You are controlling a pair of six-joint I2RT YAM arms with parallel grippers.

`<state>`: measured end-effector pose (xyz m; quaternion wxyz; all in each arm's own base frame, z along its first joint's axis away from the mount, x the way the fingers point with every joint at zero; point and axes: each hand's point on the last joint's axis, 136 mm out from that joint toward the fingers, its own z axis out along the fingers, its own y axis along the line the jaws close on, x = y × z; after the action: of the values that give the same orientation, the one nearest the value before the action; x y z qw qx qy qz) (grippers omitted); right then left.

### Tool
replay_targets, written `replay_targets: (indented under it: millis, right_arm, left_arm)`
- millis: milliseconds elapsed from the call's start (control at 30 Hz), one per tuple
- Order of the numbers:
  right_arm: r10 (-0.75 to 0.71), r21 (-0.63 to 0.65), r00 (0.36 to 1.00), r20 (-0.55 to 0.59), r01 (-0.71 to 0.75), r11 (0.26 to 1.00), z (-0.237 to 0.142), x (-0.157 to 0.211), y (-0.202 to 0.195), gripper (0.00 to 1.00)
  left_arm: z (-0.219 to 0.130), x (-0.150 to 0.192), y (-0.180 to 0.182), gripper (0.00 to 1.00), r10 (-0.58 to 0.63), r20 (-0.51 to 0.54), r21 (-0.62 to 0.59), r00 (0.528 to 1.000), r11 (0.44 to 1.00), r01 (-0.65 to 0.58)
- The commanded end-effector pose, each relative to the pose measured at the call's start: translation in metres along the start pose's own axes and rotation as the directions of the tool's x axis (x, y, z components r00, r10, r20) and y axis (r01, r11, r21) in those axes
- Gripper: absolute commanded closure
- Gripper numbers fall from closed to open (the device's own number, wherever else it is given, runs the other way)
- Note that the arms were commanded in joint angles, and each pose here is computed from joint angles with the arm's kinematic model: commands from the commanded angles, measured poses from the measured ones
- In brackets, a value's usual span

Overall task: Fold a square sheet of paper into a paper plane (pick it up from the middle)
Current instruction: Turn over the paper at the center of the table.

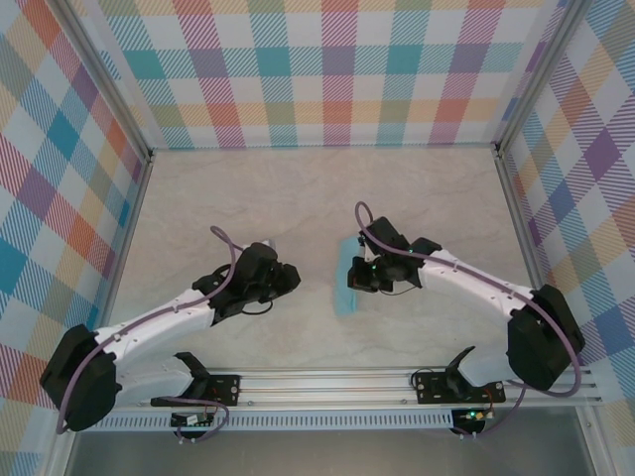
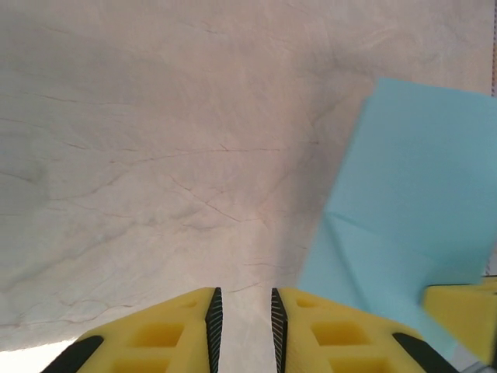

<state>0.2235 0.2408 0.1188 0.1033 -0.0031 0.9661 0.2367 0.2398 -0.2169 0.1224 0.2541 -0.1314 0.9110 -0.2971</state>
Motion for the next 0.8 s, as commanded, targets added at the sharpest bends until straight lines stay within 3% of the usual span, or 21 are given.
replay_targets:
  millis: [0, 167, 367, 467, 633, 667, 767]
  right_arm:
    - [-0.024, 0.338, 1.000, 0.014, 0.018, 0.941, -0.044, 0.006, -0.053, 0.94]
    - [-0.050, 0.636, 0.999, -0.012, 0.046, 0.770, -0.083, -0.001, -0.076, 0.94]
    - [-0.077, 0.735, 0.983, -0.167, 0.176, 0.655, -0.032, 0.002, -0.057, 0.91]
    - [-0.087, 0.696, 0.969, -0.233, 0.228, 0.681, 0.012, 0.007, -0.030, 0.87]
    - [-0.106, 0.521, 0.937, -0.334, 0.277, 0.807, 0.084, 0.025, 0.024, 0.74]
    - [-0.114, 0.466, 0.932, -0.345, 0.275, 0.841, 0.092, 0.028, 0.037, 0.67]
    - [-0.154, 0.298, 0.940, -0.303, 0.247, 0.922, 0.089, 0.027, 0.071, 0.62]
  left_arm:
    - [-0.016, -0.002, 0.037, 0.73, 0.013, 0.056, -0.137, 0.998, 0.991, -0.006]
    - [-0.040, -0.014, 0.054, 0.68, 0.008, 0.156, -0.183, 0.988, 0.983, 0.021]
    - [-0.058, -0.022, 0.065, 0.67, -0.019, 0.233, -0.200, 0.972, 0.977, 0.067]
    - [-0.069, -0.025, 0.071, 0.67, -0.032, 0.267, -0.203, 0.963, 0.975, 0.089]
    - [-0.080, -0.026, 0.076, 0.65, -0.041, 0.295, -0.190, 0.955, 0.977, 0.100]
    - [-0.080, -0.025, 0.077, 0.65, -0.039, 0.294, -0.188, 0.955, 0.977, 0.098]
    - [-0.081, -0.023, 0.077, 0.64, -0.039, 0.284, -0.180, 0.958, 0.979, 0.093]
